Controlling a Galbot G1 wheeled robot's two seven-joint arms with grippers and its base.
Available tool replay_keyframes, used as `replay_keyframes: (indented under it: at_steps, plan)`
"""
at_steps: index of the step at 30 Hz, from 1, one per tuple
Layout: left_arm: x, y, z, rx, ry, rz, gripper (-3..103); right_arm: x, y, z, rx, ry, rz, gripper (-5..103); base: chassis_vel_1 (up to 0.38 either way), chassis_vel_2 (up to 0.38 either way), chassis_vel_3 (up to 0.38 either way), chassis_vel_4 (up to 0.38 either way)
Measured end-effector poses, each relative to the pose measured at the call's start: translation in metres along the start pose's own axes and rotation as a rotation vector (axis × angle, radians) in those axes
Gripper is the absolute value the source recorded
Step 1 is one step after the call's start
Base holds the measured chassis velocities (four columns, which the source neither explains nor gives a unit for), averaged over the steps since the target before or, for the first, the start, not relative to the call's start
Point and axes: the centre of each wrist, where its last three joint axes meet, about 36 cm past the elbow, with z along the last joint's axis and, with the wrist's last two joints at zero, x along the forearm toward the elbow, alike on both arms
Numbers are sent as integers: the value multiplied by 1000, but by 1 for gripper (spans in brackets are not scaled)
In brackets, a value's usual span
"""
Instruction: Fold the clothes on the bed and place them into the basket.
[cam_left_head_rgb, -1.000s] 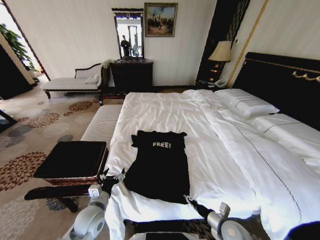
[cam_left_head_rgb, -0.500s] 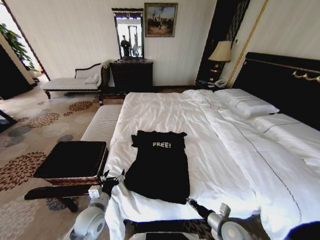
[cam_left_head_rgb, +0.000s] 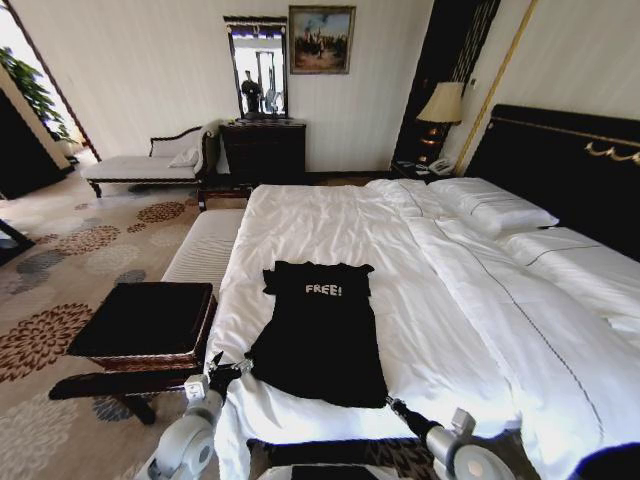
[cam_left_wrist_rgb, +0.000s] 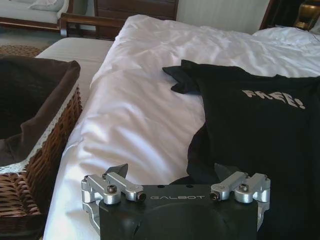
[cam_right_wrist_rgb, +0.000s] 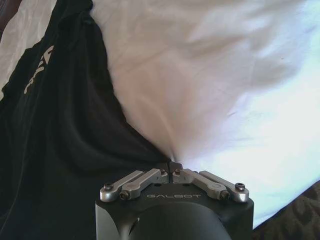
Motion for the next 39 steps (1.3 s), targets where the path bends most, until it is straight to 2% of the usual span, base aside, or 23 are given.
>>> replay_keyframes:
  at_steps: [4,15,19,21,23,24,28,30,33,34,37,39]
  plan:
    - [-3,-6,8,-37,31,38,98,-3,-8,-5,-13,-24,28,0,0,0,0,0]
    - [-12,-9,17,-45,83,60,97,-7,-2,-5,0,-22,31,0,0,0,0,0]
    - [-22,-10,24,-54,94,61,77,-11,2,1,6,-12,29,0,0,0,0,0]
    - [-24,-11,26,-61,93,60,77,-12,3,2,6,-10,29,0,0,0,0,0]
    - [-26,-14,30,-71,88,58,66,-13,4,6,9,-7,30,0,0,0,0,0]
    - [-26,-14,30,-71,88,58,66,-13,4,6,9,-7,30,0,0,0,0,0]
    - [-24,-15,33,-88,76,52,45,-15,4,10,13,-8,35,0,0,0,0,0]
    - [-23,-14,33,-89,75,50,45,-15,4,10,13,-9,35,0,0,0,0,0]
    - [-21,-13,34,-92,70,46,29,-16,4,8,16,-11,35,0,0,0,0,0]
    - [-21,-13,34,-92,70,46,29,-16,4,8,16,-11,35,0,0,0,0,0]
    - [-21,-12,34,-93,62,44,13,-16,4,7,20,-13,35,0,0,0,0,0]
    - [-21,-12,34,-94,60,44,13,-16,4,6,21,-14,36,0,0,0,0,0]
